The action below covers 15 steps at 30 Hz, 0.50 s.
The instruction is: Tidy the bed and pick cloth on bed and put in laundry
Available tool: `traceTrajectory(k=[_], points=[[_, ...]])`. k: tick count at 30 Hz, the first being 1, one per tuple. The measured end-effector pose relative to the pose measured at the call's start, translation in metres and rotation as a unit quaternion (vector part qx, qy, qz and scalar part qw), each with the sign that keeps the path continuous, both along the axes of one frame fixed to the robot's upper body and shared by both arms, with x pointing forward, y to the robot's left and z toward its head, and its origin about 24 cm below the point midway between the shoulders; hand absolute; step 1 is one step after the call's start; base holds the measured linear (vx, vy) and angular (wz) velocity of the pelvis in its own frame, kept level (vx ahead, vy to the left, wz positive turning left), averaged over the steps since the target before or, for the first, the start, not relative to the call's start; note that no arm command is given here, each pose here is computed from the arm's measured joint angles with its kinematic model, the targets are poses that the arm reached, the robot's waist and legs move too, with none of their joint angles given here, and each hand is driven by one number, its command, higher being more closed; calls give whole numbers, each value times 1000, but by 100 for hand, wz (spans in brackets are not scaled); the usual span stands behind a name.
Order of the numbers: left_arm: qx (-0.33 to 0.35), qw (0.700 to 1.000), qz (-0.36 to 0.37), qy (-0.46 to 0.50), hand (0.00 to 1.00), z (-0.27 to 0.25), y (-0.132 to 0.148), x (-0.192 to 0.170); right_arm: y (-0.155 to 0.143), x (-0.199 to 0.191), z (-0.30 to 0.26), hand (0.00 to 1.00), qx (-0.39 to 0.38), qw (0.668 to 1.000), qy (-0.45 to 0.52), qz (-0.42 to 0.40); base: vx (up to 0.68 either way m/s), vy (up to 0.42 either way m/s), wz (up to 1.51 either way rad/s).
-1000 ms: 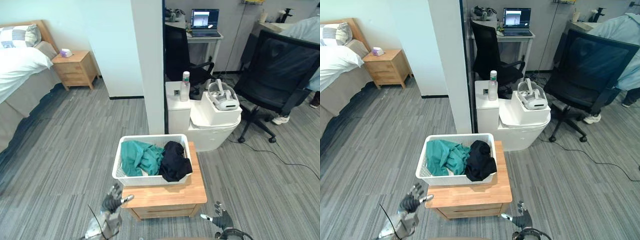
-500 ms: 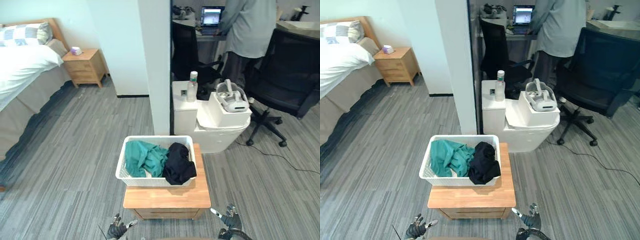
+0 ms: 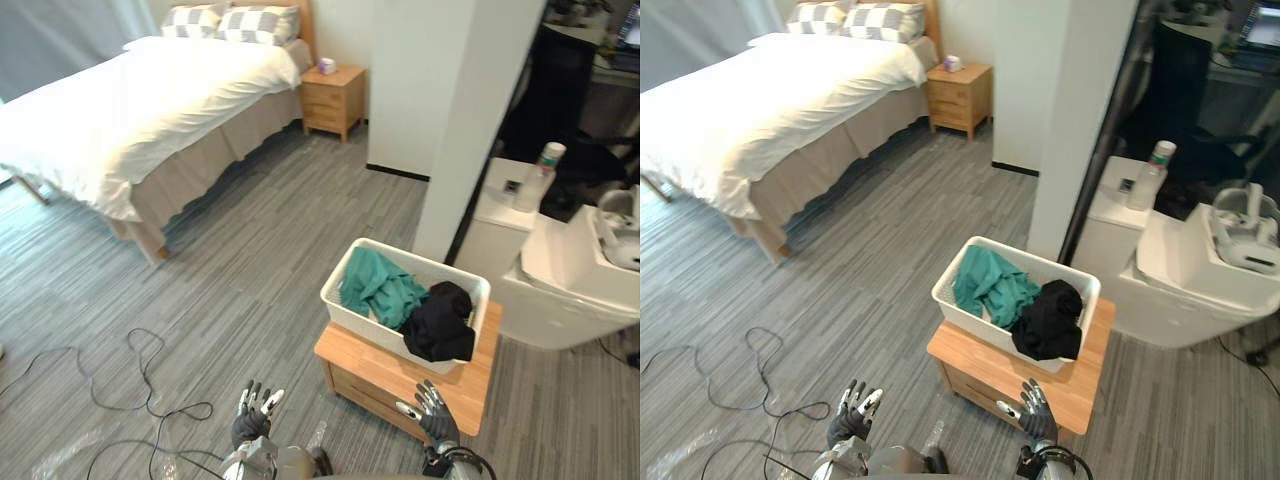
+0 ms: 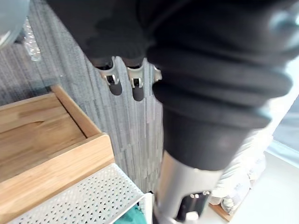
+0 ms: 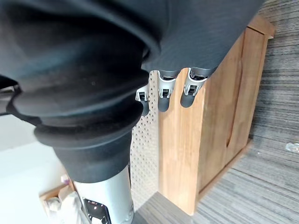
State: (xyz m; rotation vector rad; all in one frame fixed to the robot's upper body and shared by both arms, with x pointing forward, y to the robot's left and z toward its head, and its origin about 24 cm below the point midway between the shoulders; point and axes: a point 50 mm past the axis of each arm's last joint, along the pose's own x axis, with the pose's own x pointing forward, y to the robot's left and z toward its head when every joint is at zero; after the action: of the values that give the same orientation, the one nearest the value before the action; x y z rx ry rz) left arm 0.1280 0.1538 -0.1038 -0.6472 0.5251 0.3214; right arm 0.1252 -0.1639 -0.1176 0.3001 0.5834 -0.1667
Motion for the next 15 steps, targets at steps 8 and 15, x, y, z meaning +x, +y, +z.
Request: traceTrajectory(k=[8,15], points=[[90,987,-117,-57,0,17,-1,44,-28,1,-8,0,-40,998,40,-31,-42,107,168],[83,969,-222,-73,0,24,-25,39,-25,8,-7,0,-32,997,38,-50,-90,14,42]])
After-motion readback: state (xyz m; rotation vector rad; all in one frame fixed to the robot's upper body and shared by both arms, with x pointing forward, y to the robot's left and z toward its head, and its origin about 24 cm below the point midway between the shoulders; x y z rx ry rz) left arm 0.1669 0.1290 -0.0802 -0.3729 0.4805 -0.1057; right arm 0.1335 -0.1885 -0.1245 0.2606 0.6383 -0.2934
